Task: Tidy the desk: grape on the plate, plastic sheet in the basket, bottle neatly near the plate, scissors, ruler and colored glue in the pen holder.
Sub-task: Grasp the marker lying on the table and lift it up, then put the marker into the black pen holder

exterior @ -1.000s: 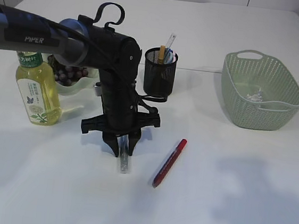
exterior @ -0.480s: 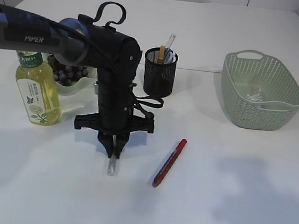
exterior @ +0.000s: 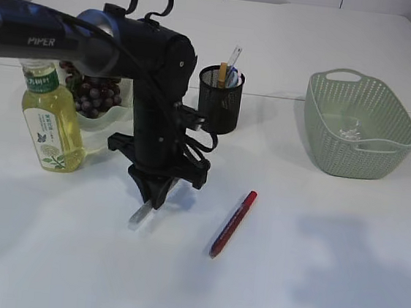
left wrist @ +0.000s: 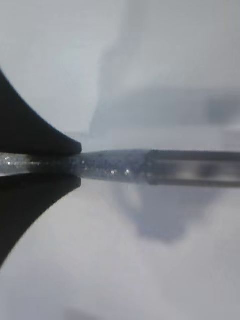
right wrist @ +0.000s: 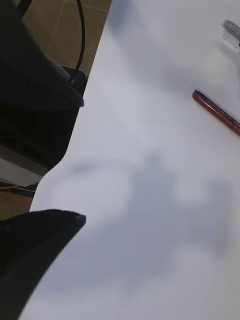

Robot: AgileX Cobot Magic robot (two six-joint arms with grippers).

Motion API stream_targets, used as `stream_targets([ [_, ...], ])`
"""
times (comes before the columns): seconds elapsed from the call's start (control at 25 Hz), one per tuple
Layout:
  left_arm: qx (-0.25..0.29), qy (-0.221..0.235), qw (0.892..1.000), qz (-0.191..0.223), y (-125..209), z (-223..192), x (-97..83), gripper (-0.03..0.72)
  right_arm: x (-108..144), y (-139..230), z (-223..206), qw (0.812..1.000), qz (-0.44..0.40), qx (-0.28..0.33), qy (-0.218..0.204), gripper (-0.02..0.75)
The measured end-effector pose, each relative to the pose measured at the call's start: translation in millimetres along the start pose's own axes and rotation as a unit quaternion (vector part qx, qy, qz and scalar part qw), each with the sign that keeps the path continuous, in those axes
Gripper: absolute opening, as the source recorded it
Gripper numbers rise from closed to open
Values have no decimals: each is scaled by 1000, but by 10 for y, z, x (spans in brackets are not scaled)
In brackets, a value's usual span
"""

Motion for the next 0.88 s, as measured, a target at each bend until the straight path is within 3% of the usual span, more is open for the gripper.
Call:
stream_targets([
  [0.28,-40,12,999,-16,-46,375,-38,53,-15,-4,0,1000,1,-1,4,490],
  [0.48,-119,23,992,-25,-46,903,-94,53,-18,-5,0,1000,2,-1,5,490],
  [0.6,-188,29,981,-36,-17,1111,-156,53,-18,-5,0,1000,2,-1,5,490],
  [0.88,-363,49,930,-38,103,1162,-135,53,-18,-5,0,1000,2,-1,5,489],
])
Point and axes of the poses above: a point on each arm's last joint axis where the gripper is mounted, z pointing back along that axis away from the gripper, x along the wrist's bending axis when the last joint is at zero, y = z × x, the point moved 9 cm from there along -z, pointing out along that axis toward the gripper, and after that the axes turned 4 degrees about -z, right-handed, at the moved point
